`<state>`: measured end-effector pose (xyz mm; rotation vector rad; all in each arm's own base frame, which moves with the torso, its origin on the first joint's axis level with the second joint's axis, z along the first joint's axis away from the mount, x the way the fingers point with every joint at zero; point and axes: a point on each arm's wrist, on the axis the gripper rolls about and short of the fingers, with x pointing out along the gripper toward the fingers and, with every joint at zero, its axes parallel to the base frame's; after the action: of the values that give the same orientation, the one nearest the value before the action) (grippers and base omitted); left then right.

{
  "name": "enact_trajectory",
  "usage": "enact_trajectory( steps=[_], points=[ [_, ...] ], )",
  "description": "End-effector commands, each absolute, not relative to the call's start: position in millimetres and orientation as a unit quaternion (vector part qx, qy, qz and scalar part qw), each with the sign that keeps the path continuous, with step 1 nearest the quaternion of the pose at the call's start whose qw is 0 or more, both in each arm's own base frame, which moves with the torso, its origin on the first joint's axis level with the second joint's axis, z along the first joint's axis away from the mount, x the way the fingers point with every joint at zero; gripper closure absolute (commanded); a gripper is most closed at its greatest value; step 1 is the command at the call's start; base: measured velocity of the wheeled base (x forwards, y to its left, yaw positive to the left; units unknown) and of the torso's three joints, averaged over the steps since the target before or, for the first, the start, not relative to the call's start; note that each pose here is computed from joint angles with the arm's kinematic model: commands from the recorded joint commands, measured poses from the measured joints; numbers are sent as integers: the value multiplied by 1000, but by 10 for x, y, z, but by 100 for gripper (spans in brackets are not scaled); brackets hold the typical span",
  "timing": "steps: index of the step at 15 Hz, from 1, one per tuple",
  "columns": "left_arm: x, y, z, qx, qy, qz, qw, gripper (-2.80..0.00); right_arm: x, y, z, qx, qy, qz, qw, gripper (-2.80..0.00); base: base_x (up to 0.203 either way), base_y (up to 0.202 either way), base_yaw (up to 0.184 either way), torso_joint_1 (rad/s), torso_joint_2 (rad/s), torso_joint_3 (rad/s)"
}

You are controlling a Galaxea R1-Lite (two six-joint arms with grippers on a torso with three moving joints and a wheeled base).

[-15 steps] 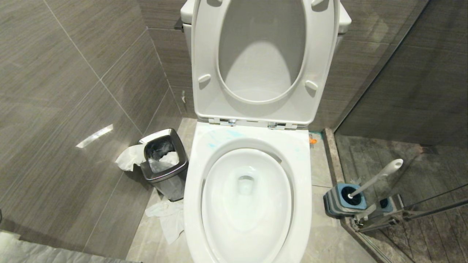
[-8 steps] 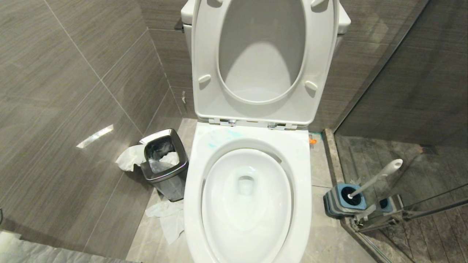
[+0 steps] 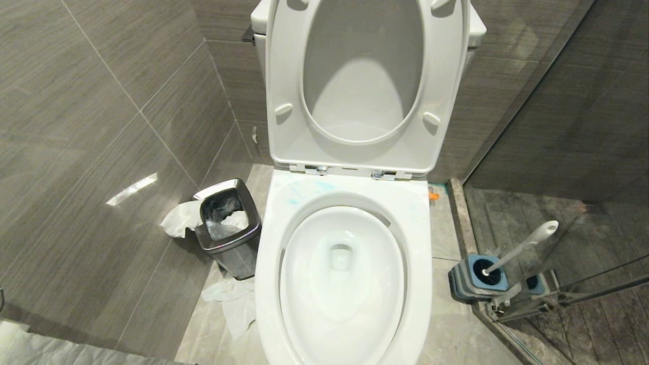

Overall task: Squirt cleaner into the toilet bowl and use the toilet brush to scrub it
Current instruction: Pour in the cleaning agent

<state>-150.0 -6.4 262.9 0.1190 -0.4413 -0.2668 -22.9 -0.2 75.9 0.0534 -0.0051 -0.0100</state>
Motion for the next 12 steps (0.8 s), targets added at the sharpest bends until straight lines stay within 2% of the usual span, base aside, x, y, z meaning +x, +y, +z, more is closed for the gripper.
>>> enact_trajectory(
  steps=[1, 6, 9, 12],
  points=[
    [-1630, -64, 2392, 59, -221, -132, 964, 0, -228, -2, 760, 27, -2, -5, 1000, 0, 0, 0, 0, 0, 0, 0],
    [-1491, -62, 2193, 53, -187, -133, 972, 0, -228, -2, 760, 27, -2, -5, 1000, 0, 0, 0, 0, 0, 0, 0],
    [-1257, -61, 2060, 49, -161, -134, 977, 0, -228, -2, 760, 27, -2, -5, 1000, 0, 0, 0, 0, 0, 0, 0],
    [-912, -57, 1885, 58, -178, -121, 975, 0, -228, -2, 760, 27, -2, -5, 1000, 0, 0, 0, 0, 0, 0, 0]
  ],
)
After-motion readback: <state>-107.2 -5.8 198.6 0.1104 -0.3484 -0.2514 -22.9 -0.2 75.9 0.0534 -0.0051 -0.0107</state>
